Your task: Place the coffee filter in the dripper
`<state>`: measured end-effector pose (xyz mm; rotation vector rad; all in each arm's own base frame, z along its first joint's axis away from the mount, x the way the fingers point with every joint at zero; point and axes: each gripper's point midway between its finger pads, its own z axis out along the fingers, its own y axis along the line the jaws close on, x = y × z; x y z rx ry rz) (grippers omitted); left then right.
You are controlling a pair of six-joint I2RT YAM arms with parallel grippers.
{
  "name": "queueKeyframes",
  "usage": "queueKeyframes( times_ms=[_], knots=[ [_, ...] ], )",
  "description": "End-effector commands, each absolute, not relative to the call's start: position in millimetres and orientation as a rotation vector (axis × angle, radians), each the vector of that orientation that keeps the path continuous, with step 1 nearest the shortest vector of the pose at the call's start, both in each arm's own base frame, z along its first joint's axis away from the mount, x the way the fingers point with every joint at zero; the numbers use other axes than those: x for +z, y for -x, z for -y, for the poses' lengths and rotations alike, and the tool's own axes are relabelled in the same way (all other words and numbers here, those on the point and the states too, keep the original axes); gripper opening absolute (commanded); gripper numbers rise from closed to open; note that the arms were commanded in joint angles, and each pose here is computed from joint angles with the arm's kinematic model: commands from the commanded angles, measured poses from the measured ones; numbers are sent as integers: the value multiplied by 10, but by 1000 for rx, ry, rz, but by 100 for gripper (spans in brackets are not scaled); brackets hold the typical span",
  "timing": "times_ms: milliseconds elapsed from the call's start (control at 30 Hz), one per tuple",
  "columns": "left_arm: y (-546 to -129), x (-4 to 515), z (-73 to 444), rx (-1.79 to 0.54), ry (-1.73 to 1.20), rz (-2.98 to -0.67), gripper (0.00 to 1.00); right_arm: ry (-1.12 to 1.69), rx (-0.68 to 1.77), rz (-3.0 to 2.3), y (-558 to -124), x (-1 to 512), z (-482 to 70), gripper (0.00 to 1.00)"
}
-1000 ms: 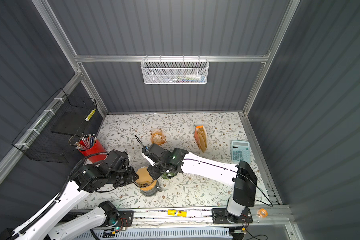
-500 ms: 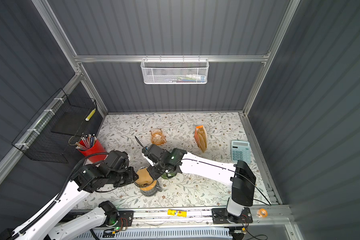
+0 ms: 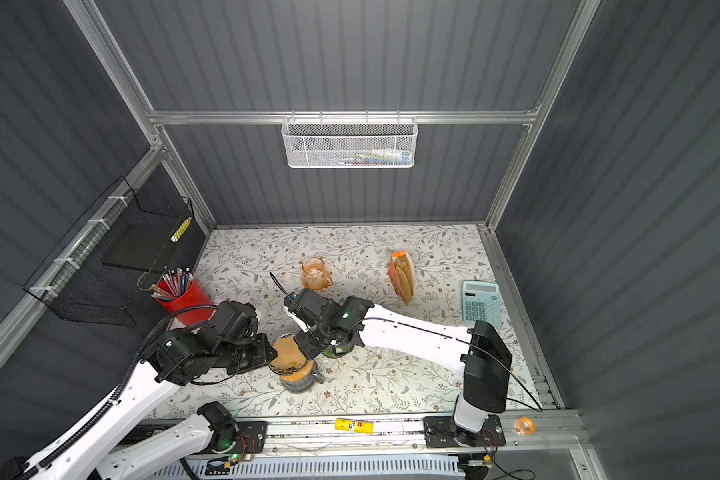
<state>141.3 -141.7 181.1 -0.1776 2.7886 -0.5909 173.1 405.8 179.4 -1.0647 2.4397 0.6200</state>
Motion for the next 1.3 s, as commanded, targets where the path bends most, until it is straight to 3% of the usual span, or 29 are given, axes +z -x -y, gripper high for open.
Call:
queueKeyframes(
  times_ms=[0, 567, 1267],
  knots=[
    [-1384, 1763, 1394, -572, 174, -2803, 19, 1060, 559, -2468, -1774, 1686, -4010, 6],
    [-1444, 2007, 1417, -601, 166, -2751, 19, 1041, 601, -2426, -1777, 1904, -4019, 7],
    [-1468, 2031, 1439, -614, 169, -2740, 19, 1015, 634, -2389, -1771, 2108, -3984, 17]
  ],
)
